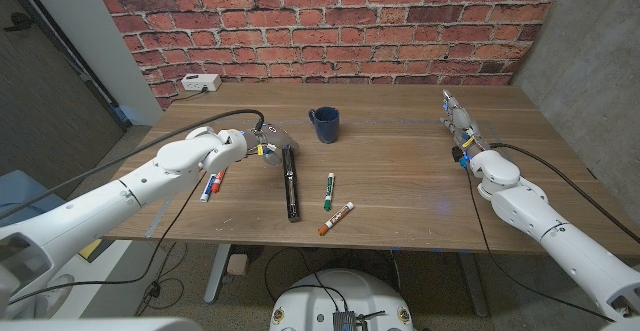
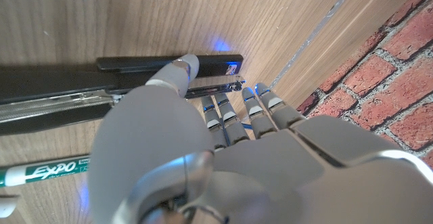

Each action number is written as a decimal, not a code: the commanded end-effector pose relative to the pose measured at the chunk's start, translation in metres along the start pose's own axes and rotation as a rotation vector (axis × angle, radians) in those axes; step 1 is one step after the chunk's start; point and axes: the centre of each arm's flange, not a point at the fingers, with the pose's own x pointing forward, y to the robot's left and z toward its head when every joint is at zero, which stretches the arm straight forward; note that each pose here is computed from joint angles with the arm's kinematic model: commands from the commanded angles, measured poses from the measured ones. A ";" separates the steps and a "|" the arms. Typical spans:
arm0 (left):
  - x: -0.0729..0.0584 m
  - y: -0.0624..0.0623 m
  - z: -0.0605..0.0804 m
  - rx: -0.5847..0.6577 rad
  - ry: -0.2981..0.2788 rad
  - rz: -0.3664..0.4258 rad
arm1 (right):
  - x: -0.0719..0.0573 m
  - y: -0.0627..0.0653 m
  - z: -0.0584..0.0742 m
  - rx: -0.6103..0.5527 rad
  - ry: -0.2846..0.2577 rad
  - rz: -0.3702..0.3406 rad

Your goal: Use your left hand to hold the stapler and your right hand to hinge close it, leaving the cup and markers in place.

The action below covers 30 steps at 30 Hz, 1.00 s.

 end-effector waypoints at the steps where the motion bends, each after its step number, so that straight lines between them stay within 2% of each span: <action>1: 0.004 -0.005 0.003 -0.010 -0.004 -0.013 | 0.001 0.001 -0.003 0.003 0.007 0.003; 18: 0.006 -0.007 0.013 -0.016 -0.008 -0.015 | -0.001 -0.002 -0.003 0.003 0.005 0.004; 30: 0.005 -0.008 0.019 -0.015 -0.006 -0.023 | -0.002 -0.005 -0.008 0.010 0.009 0.007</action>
